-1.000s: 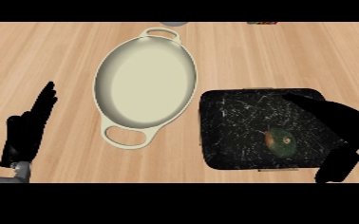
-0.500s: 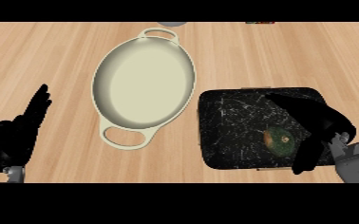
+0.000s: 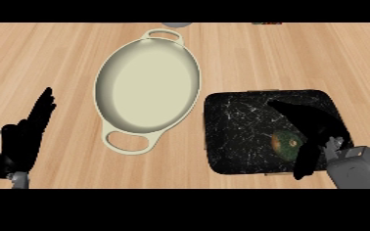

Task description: Pick the squash from the tray and place it in the pot

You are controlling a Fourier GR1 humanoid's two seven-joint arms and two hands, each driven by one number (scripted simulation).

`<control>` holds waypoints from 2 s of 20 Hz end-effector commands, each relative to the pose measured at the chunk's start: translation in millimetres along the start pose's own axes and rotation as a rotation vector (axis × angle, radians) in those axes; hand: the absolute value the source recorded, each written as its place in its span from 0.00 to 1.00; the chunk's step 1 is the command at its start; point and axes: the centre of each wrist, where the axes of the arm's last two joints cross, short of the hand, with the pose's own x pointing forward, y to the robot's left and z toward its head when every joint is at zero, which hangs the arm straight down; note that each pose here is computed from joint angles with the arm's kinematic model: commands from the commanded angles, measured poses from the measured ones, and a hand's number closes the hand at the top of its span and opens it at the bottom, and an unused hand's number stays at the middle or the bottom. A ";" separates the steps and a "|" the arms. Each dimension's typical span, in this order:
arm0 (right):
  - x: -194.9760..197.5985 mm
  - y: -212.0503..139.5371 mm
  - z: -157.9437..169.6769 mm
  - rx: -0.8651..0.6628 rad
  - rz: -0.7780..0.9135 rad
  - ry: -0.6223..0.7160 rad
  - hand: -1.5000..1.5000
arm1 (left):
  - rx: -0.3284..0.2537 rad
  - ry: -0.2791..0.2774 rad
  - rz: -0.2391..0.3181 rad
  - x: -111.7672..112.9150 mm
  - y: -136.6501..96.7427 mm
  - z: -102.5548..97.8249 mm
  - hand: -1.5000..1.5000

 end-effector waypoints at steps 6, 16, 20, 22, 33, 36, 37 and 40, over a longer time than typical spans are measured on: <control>-3.7 7.1 -23.9 -0.009 0.014 0.026 0.00 | 0.009 0.014 -0.010 -7.9 35.6 -6.8 0.50; -17.7 32.3 -39.3 0.034 0.081 -0.056 1.00 | -0.001 0.005 -0.001 -6.5 -9.3 4.2 0.50; 3.8 40.1 -31.1 -0.007 0.079 -0.066 1.00 | -0.003 0.013 -0.001 -6.6 0.6 8.2 0.50; -9.8 31.7 -38.4 0.025 0.049 -0.086 1.00 | -0.010 0.009 0.013 -3.2 12.5 -2.9 0.50; 193.0 72.6 -4.6 -0.125 0.181 -0.372 1.00 | -0.084 -0.058 0.006 17.6 -20.4 -12.8 0.50; 218.1 78.4 5.2 -0.226 0.219 -0.336 1.00 | -0.097 -0.059 -0.018 19.3 -20.7 -13.3 0.50; 223.9 77.4 6.3 -0.271 0.219 -0.315 1.00 | -0.101 -0.040 -0.011 14.0 -21.6 -15.3 0.50; 246.7 72.2 26.7 -0.437 0.227 -0.319 1.00 | -0.114 -0.038 -0.019 15.0 -23.7 -13.7 0.50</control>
